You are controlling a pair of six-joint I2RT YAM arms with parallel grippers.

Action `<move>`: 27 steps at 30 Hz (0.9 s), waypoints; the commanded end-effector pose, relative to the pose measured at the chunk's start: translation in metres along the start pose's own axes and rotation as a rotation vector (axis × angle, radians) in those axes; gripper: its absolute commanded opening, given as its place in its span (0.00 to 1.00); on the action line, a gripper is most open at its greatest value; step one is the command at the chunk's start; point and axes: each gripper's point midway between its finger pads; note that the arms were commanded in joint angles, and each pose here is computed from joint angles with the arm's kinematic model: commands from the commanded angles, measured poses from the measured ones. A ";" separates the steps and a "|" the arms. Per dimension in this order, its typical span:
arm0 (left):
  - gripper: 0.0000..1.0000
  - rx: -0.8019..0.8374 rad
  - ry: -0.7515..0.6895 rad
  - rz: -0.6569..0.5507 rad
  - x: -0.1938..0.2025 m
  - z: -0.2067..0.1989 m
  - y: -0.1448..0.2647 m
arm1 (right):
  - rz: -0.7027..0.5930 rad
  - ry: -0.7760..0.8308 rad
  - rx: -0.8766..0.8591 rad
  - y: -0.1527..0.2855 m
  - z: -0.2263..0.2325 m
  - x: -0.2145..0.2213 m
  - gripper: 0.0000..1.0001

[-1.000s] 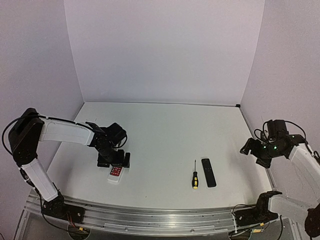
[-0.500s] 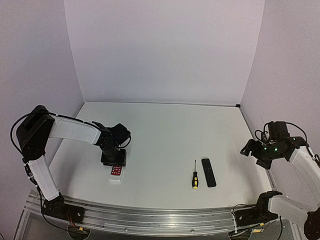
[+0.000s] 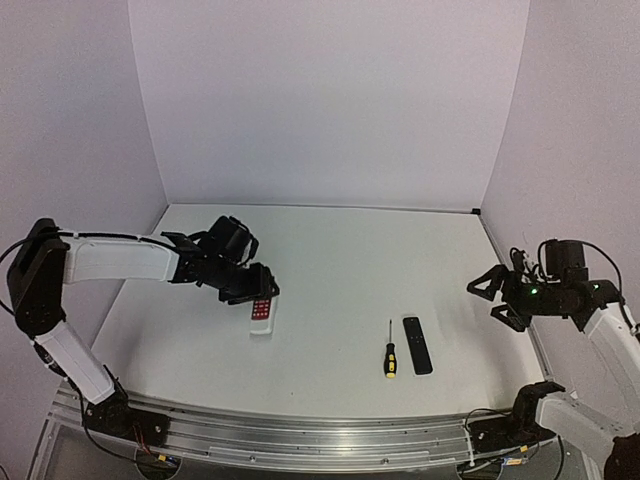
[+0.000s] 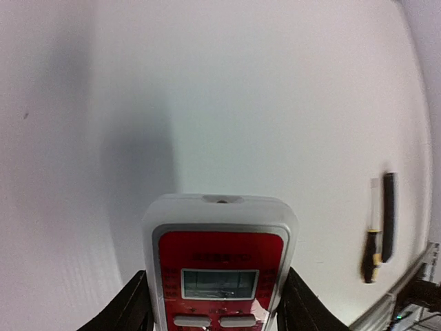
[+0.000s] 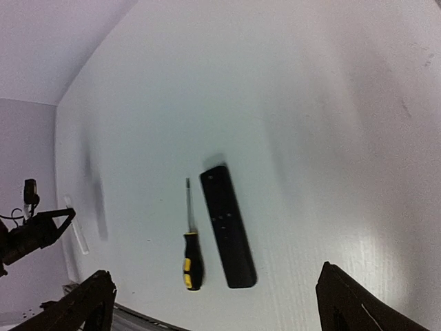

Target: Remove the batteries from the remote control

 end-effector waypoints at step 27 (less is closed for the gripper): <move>0.00 1.484 -0.366 -0.310 0.013 -0.218 0.286 | -0.116 0.710 -1.185 0.012 0.392 0.036 0.95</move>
Point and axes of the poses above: each gripper's point midway between its finger pads, its own y axis back along the fingers, its own z axis along the line the jaws close on, x = y × z, and after that the axes turned 13 degrees about y, right-handed
